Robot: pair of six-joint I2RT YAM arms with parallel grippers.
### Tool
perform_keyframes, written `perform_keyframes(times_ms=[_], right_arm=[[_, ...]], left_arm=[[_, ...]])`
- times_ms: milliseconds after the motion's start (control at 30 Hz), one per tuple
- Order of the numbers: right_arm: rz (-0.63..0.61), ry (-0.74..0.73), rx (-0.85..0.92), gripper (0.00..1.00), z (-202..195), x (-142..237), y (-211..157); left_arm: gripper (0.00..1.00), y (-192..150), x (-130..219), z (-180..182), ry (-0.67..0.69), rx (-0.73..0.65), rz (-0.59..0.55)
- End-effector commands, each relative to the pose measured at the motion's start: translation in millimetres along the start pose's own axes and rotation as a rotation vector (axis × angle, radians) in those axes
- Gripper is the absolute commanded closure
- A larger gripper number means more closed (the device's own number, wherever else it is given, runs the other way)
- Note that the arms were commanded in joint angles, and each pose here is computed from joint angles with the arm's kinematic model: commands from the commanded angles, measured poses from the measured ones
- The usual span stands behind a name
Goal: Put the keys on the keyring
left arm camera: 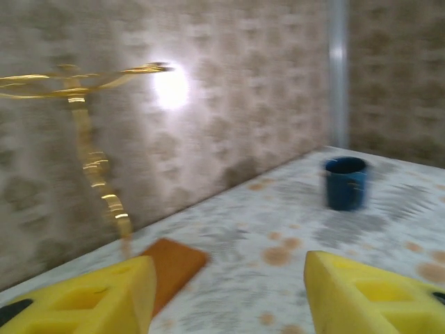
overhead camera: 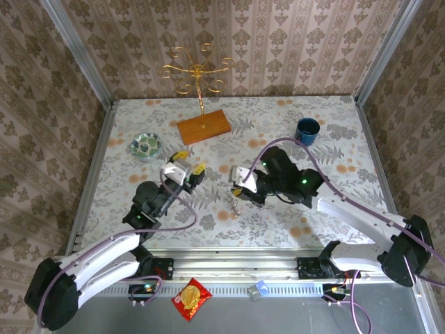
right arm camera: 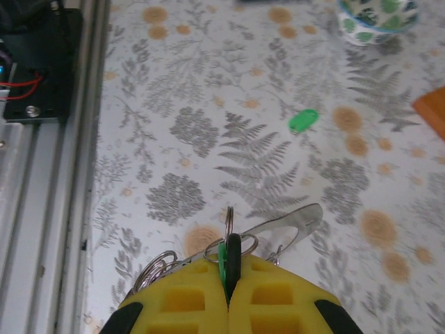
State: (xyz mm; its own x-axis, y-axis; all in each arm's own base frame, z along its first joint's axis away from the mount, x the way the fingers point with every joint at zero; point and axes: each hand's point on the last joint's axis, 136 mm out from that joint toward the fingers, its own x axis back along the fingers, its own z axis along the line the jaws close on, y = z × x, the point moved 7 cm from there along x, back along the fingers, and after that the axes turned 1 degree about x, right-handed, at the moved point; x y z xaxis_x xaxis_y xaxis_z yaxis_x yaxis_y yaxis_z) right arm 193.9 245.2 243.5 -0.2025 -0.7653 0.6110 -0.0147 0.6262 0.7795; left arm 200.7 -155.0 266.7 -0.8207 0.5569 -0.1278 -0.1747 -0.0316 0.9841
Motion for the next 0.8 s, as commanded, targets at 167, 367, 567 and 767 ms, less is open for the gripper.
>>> perform_keyframes(times_ms=[167, 367, 567, 767], right_arm=[[-0.265, 0.196, -0.085, 1.00, 14, -52, 72], [-0.172, 0.146, -0.120, 1.00, 2, -85, 52], [0.045, 0.042, -0.116, 1.00, -24, -91, -3], [0.266, -0.038, -0.110, 1.00, -43, -82, -60]], left_arm=[[0.37, 10, 42, 60, 0.516, 0.069, -0.036], [0.35, 5, 48, 67, 0.546, 0.103, -0.027], [0.35, -4, 43, 66, 0.535, 0.113, 0.031], [0.34, -13, 39, 65, 0.522, 0.112, 0.074]])
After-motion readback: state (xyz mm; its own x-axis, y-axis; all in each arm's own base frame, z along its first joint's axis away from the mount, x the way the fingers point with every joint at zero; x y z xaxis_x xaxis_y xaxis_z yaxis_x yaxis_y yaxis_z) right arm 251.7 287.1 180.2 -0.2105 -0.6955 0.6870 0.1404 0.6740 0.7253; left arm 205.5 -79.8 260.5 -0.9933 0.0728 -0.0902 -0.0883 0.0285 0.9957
